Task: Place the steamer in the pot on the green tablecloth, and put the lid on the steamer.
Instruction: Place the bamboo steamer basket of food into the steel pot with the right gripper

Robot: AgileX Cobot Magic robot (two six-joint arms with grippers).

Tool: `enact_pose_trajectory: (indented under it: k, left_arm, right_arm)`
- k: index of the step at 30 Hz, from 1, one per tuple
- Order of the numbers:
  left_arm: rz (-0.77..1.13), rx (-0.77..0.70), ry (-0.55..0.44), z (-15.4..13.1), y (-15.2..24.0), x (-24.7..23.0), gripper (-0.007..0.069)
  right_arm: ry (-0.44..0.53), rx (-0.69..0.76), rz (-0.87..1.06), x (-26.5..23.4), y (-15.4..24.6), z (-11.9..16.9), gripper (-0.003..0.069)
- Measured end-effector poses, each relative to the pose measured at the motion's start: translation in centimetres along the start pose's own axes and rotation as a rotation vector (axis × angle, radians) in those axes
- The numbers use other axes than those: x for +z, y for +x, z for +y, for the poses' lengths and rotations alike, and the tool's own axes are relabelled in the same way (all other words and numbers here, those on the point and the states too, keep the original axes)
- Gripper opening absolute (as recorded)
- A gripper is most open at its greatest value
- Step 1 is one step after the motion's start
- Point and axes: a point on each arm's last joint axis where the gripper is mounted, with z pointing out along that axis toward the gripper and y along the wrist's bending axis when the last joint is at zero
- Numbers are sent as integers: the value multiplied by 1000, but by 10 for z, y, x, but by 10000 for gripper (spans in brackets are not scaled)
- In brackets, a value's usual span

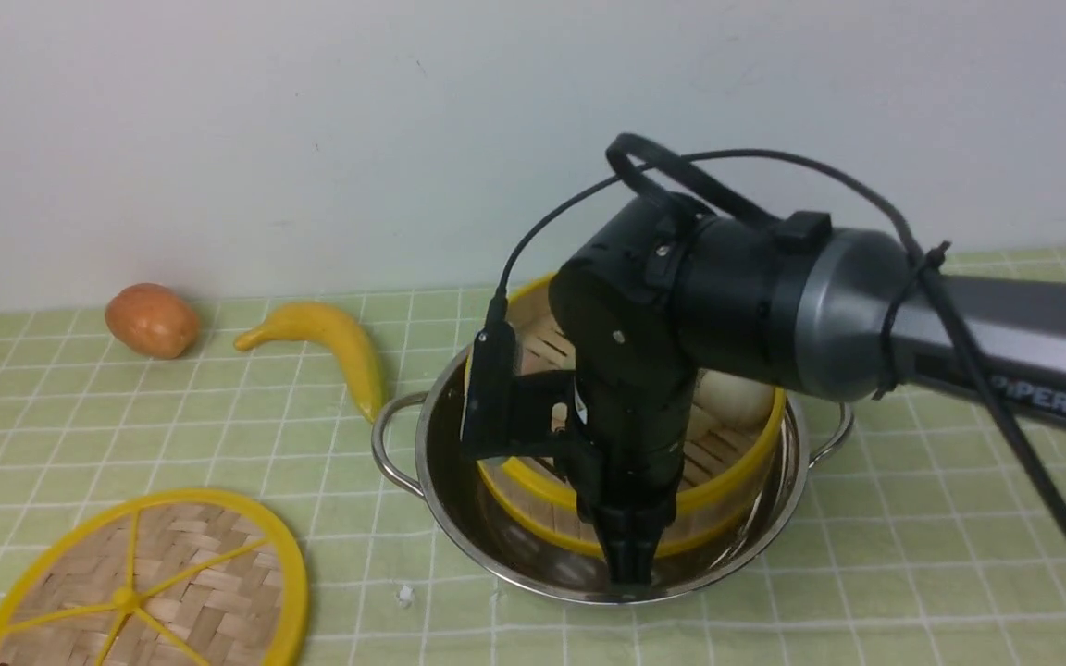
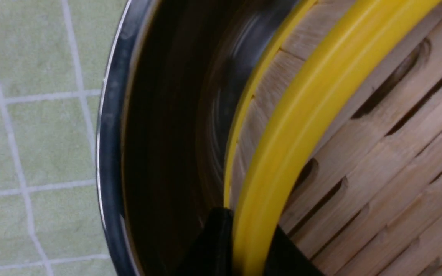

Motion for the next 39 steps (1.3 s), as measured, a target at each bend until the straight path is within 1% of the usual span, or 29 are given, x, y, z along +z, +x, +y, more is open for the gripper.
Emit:
enact_pose_trajectory:
  k: [11, 14, 16, 17, 20, 21, 22, 25, 26, 27, 29, 31, 32, 33, 35, 38, 39]
  left_arm:
    - [0, 0, 0, 0, 0, 0, 243]
    - [0, 0, 0, 0, 0, 0, 243]
    - [0, 0, 0, 0, 0, 0, 243]
    - [0, 0, 0, 0, 0, 0, 243]
    - [0, 0, 0, 0, 0, 0, 243]
    - [0, 0, 0, 0, 0, 0, 243]
    - [0, 0, 0, 0, 0, 0, 243]
    - [0, 0, 0, 0, 0, 0, 243]
    - [0, 0, 0, 0, 0, 0, 243]
    - [0, 0, 0, 0, 0, 0, 243]
    - [0, 0, 0, 0, 0, 0, 243]
    - [0, 0, 0, 0, 0, 0, 243]
    - [0, 0, 0, 0, 0, 0, 243]
    - [0, 0, 0, 0, 0, 0, 243]
    - [0, 0, 0, 0, 0, 0, 243]
    - [0, 0, 0, 0, 0, 0, 243]
    - [0, 0, 0, 0, 0, 0, 243]
  right_arm:
    - [-15, -15, -2, 12, -4, 0, 62]
    - [-18, -14, 1, 12, -3, 1, 76]
    - [-17, -14, 2, 12, -3, 1, 110]
    - [-17, -14, 2, 12, -3, 1, 113]
    - [-26, -16, 16, 11, -3, 2, 204]
    - [-26, -16, 16, 11, -3, 2, 210]
    - [-27, -13, 24, 11, -2, 2, 248]
    - [-18, 10, 35, 10, -1, 1, 324]
    - [-18, 21, 36, 10, -1, 1, 345]
    - [-18, 24, 36, 10, -1, 1, 349]
    - [-15, 53, 33, 9, -1, 1, 407]
    - [-10, 75, 25, 4, 0, 1, 440]
    - [-9, 78, 23, 4, 0, 1, 444]
    - [0, 91, 11, -3, 0, 0, 465]
    - [13, 100, -12, -14, 2, 0, 484]
    - [32, 107, -43, -28, 3, -1, 495]
    - [49, 115, -71, -40, 3, -3, 497]
